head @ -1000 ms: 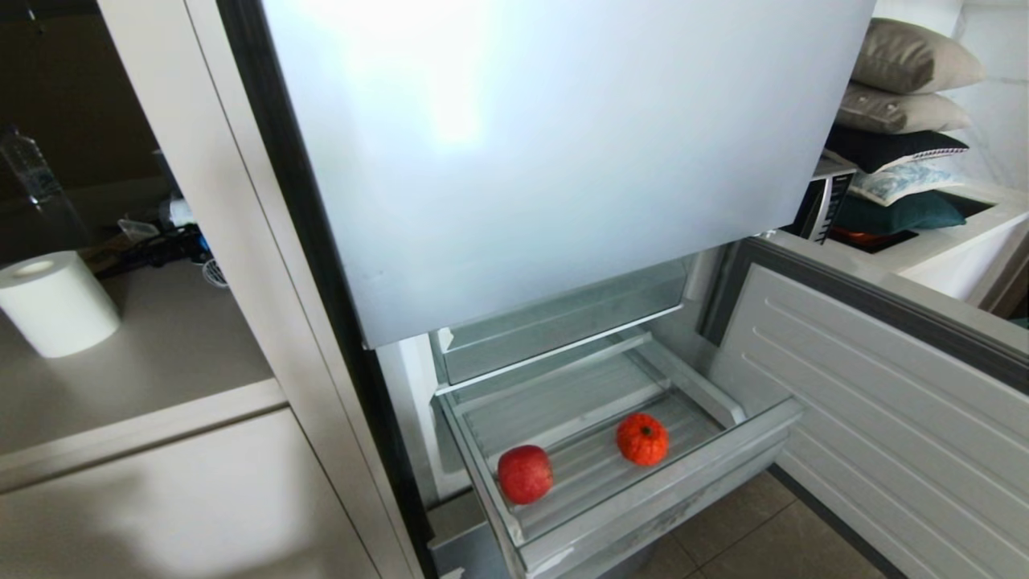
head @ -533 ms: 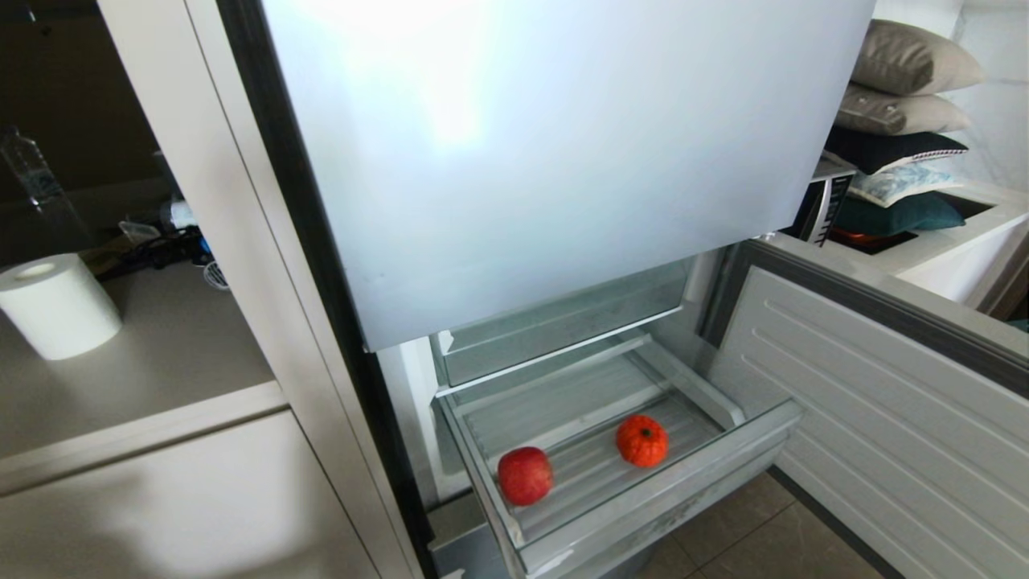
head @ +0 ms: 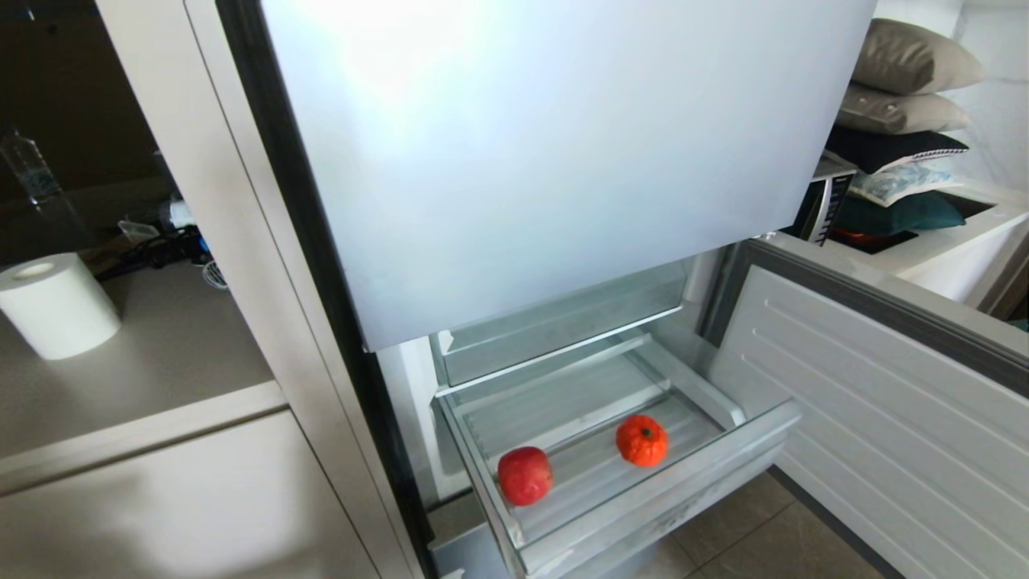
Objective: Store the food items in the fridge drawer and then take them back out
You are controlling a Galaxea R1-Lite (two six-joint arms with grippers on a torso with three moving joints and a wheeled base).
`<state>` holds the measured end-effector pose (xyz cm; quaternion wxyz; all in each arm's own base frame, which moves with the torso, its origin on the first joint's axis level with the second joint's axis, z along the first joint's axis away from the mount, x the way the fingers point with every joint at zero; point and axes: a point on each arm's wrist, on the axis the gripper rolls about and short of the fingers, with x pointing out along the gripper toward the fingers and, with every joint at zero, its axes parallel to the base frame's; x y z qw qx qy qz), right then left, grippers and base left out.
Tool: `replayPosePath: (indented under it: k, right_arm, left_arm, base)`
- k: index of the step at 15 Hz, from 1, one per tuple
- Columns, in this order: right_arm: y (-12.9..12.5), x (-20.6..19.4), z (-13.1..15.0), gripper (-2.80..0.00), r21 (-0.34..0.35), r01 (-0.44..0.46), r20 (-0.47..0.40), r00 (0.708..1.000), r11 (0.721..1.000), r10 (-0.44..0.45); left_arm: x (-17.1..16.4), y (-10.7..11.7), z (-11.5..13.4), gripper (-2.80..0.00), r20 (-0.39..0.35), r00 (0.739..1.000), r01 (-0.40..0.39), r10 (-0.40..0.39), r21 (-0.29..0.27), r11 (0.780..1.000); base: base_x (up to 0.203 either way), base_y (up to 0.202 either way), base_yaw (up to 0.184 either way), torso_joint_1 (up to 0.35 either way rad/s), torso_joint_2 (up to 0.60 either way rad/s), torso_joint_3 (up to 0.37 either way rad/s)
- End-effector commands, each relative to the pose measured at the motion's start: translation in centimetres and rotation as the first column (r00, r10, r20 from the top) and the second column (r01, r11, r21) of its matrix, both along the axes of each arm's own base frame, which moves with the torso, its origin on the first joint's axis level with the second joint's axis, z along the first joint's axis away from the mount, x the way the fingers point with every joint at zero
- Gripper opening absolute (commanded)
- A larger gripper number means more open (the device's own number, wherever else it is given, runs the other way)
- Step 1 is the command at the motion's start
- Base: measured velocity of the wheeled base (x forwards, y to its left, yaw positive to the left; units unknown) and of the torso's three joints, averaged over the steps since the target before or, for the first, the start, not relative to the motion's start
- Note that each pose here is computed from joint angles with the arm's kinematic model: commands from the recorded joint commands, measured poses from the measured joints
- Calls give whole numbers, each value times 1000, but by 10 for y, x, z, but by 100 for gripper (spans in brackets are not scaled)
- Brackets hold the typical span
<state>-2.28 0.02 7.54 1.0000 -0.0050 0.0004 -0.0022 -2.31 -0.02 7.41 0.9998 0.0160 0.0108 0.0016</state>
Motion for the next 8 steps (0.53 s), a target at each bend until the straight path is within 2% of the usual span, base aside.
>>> replayPosePath:
  k: [1, 8]
  right_arm:
    - [0, 0, 0, -280, -1, 0, 2, 1000, 1000, 0]
    - [0, 0, 0, -280, -1, -1, 2, 1000, 1000, 1]
  left_arm:
    - [0, 0, 0, -280, 0, 1000, -1, 1, 0, 1000]
    - [0, 0, 0, -280, 0, 1000, -1, 1, 0, 1000]
  base:
    - [0, 0, 0, 0, 0, 0]
    - [0, 0, 0, 0, 0, 0]
